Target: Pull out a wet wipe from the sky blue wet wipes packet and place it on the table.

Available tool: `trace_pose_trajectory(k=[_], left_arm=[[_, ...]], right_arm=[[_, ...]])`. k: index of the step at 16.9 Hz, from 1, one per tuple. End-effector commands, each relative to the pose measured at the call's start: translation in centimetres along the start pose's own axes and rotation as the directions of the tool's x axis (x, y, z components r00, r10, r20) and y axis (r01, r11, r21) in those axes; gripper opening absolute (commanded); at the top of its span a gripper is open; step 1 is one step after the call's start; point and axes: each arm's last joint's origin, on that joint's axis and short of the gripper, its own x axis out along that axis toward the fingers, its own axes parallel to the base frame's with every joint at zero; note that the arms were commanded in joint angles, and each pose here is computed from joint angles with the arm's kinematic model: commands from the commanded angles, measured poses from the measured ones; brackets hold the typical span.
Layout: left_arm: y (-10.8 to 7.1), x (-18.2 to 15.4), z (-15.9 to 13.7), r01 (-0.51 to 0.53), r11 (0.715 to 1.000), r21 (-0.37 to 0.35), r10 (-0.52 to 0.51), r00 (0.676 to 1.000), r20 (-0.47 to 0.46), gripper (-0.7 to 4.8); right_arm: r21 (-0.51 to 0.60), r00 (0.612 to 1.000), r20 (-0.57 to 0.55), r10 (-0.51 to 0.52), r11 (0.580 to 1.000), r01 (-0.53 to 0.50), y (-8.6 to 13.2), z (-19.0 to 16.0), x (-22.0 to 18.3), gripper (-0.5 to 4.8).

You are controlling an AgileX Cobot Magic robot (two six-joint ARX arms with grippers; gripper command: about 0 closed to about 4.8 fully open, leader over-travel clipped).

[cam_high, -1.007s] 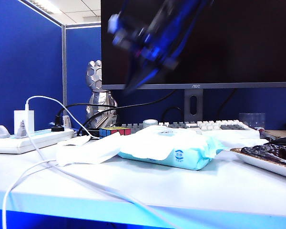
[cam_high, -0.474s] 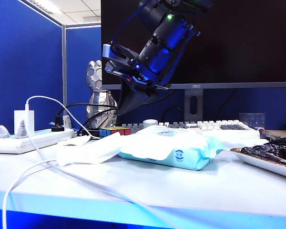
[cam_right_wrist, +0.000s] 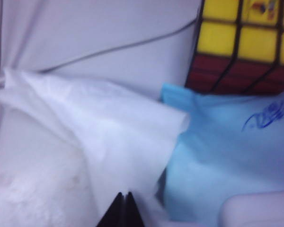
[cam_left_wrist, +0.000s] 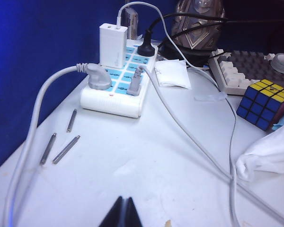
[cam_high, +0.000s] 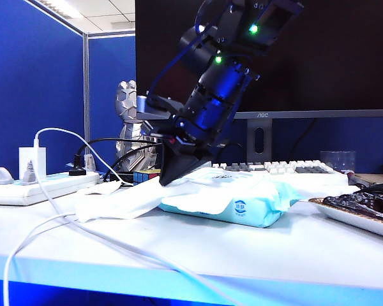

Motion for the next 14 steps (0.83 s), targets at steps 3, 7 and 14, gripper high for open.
trace_pose_trajectory(k=[3,7,14], left_arm=[[0.0,0.0,-0.1,-0.002,1.0,-0.002,0.002,1.0,-0.005,-0.01],[0.0,0.0,-0.1,-0.002,1.0,-0.002,0.002,1.0,-0.005,-0.01],[0.0,0.0,-0.1,-0.002,1.0,-0.002,0.002,1.0,-0.005,-0.01]], right_arm=[[-0.003,0.99,-0.024,0.139,0.99,-0.139,1.2,-0.2,0.0,-0.01],[-0.038,0.99,0.101,-0.101,0.994,0.105,1.0,1.3,0.1,-0.01],[-0.033,0.997,0.0,-0.076,0.997,0.076,1.0,-0.5,3.1,-0.01]])
